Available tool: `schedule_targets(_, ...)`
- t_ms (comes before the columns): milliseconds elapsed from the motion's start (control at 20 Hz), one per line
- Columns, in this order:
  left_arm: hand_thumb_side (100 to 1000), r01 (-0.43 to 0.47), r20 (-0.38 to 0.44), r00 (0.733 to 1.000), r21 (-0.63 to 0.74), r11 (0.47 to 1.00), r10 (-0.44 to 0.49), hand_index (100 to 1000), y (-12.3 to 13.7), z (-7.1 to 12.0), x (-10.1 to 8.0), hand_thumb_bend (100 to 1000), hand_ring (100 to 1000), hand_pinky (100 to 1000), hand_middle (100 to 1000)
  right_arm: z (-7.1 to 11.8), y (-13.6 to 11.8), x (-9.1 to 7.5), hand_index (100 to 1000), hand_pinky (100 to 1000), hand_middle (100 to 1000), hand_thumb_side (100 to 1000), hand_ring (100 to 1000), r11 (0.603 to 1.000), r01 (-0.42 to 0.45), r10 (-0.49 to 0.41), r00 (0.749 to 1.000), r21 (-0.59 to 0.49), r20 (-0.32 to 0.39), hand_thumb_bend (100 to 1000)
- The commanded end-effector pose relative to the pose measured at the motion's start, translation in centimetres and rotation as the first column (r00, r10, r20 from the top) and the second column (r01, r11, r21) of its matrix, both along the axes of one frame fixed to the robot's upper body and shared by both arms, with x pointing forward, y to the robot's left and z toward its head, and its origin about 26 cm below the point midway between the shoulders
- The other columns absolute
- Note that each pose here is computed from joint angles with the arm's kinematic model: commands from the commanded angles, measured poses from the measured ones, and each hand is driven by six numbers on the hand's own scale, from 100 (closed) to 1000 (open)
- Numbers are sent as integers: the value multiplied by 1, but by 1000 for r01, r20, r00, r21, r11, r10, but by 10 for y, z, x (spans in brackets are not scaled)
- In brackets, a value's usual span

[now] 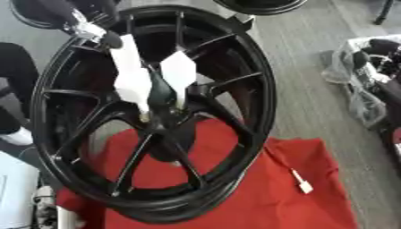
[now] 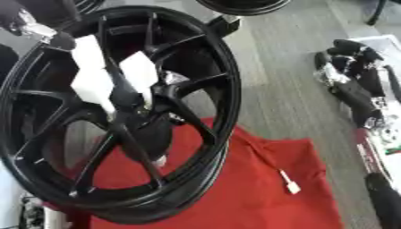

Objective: Pull the pin out of the wheel hub.

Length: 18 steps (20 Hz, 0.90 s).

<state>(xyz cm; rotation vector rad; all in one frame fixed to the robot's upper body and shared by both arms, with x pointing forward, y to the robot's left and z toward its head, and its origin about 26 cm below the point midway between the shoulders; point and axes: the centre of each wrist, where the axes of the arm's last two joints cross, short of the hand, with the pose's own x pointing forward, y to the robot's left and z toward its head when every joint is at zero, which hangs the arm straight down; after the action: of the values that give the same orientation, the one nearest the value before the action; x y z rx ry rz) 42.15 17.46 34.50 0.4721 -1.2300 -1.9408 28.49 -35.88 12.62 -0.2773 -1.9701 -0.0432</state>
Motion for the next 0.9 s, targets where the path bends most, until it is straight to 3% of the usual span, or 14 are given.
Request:
schedule_targets(50, 658, -5, 43, 999, 16, 1000, 4, 799, -1, 12, -2, 603, 890, 920, 788, 8, -4, 0, 736, 887, 644, 222, 676, 1000, 4, -3, 1000, -22, 16, 346)
schedule_targets(900, 595, -7, 81, 997, 85, 996, 1, 755, -10, 1, 4, 582, 876, 903, 750, 6, -3, 1, 735, 887, 643, 223, 674, 1000, 7, -7, 1000, -17, 9, 349)
